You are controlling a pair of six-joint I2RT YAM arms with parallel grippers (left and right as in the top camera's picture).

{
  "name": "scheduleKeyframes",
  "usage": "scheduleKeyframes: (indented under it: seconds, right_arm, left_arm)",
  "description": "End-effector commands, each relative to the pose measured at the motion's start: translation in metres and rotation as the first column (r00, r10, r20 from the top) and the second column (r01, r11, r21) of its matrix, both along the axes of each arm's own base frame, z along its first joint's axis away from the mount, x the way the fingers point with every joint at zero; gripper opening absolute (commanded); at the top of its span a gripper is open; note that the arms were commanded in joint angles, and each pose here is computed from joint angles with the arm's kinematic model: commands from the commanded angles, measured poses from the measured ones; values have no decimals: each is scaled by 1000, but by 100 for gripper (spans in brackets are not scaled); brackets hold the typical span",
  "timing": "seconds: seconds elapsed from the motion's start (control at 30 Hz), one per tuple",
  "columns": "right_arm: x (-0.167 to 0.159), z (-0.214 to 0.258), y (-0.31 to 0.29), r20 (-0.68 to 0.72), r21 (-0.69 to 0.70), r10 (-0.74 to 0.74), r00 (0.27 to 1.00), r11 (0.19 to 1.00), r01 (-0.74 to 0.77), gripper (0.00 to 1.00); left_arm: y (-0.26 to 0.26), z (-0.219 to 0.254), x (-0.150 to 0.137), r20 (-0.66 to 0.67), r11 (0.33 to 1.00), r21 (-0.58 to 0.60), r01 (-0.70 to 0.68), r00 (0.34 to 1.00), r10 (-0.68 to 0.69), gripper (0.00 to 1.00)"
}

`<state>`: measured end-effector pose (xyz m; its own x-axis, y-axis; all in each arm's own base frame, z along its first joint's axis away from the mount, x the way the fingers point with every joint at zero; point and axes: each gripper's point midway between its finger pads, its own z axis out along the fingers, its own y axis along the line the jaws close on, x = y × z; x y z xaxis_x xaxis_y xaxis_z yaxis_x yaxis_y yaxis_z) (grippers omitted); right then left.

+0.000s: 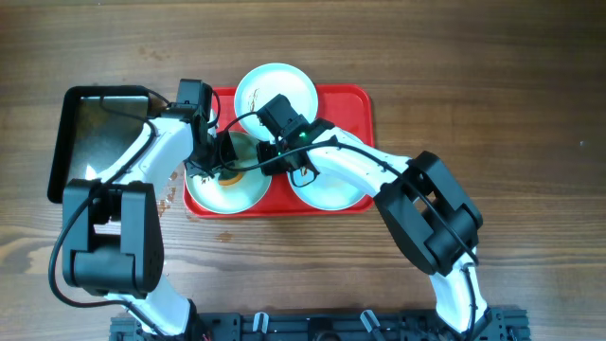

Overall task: Clean dirty plates on tray and stack at the side
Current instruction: 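Scrub the lower-left plate with the sponge in the left gripper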

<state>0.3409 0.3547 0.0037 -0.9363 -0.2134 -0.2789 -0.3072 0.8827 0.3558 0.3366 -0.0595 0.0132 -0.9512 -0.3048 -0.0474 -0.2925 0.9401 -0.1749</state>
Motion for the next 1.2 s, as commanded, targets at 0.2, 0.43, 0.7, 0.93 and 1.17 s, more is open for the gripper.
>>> scheduleKeyframes:
  seconds: [0.2,0.43,0.7,0.93,1.17]
  right_arm:
    - [1,-15,-6,-14,-42,-18,1000,999,18,10]
    - [1,-15,-6,-14,-42,-18,1000,999,17,10]
    - [-1,-16,-7,-21,-48,-18,1000,999,17,4]
    - [-1,-16,-9,-22,-53,-13,1000,999,12,4]
    - [-2,-18,-16,-39,-71,-20,999,997,18,4]
  left_arm:
    - [7,-2,1,1,999,37,-2,1000,1,4]
    - [-11,0,-7,-27,999,-37,22,999,-23,4]
    - [-14,-1,-13,-45,999,-13,43,998,-44,4]
    - [20,-4,-32,-123,984,174,43,992,-22,4]
    - [56,0,-31,-113,926,374,47,994,-4,4]
